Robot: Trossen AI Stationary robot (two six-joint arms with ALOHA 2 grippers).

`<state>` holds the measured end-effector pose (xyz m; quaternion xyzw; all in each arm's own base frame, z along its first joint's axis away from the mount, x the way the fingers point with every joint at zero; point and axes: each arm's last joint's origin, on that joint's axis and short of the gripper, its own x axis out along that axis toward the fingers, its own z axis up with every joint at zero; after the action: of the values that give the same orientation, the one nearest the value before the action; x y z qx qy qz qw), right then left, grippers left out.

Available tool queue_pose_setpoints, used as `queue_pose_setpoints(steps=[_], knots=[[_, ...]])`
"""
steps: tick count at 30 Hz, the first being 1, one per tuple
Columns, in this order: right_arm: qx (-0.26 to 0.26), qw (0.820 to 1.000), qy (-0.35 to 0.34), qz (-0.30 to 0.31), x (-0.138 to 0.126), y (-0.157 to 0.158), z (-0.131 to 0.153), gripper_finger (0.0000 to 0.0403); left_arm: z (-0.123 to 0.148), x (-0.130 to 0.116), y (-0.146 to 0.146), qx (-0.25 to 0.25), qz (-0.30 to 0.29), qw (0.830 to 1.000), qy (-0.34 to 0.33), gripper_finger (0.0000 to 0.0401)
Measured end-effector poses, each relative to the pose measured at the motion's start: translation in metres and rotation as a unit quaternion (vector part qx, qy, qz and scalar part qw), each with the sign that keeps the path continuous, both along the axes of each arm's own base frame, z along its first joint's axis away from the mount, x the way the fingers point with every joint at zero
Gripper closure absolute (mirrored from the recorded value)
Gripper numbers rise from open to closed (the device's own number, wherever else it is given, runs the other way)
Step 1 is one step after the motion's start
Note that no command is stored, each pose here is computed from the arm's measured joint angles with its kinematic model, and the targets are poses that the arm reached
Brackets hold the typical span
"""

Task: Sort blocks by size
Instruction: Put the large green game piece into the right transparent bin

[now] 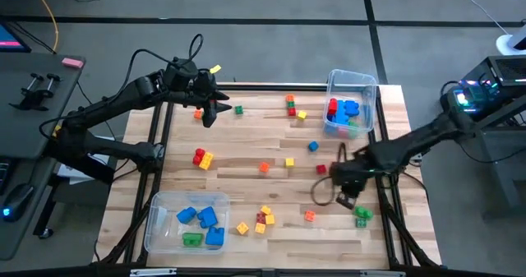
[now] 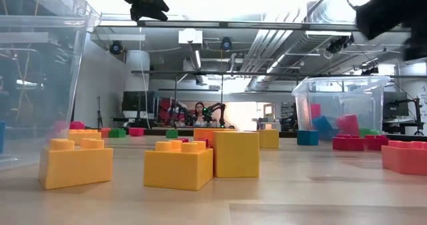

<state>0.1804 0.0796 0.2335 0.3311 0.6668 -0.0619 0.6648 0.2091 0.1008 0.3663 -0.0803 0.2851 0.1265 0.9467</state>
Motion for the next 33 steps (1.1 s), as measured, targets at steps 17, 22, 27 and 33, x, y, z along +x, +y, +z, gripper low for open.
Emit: queue_pose_setpoints(steps=[17, 22, 27, 33], knots=[[-0.012, 0.998, 0.019, 0.052, -0.033, 0.034, -0.03, 0.0172, 0.0, 0.0, 0.0, -0.018, 0.013, 1.0, -0.004, 0.024], [-0.048, 0.996, 0.023, 0.074, -0.034, 0.045, -0.039, 0.0143, 0.0, 0.0, 0.0, -0.017, 0.013, 1.0, -0.004, 0.024], [-0.093, 0.991, 0.042, 0.081, -0.033, 0.054, -0.054, 0.0142, 0.0, 0.0, 0.0, -0.019, 0.015, 1.0, -0.005, 0.024], [-0.114, 0.986, 0.08, 0.095, -0.033, 0.063, -0.071, 0.0141, 0.0, 0.0, 0.0, -0.021, 0.016, 1.0, -0.005, 0.024]])
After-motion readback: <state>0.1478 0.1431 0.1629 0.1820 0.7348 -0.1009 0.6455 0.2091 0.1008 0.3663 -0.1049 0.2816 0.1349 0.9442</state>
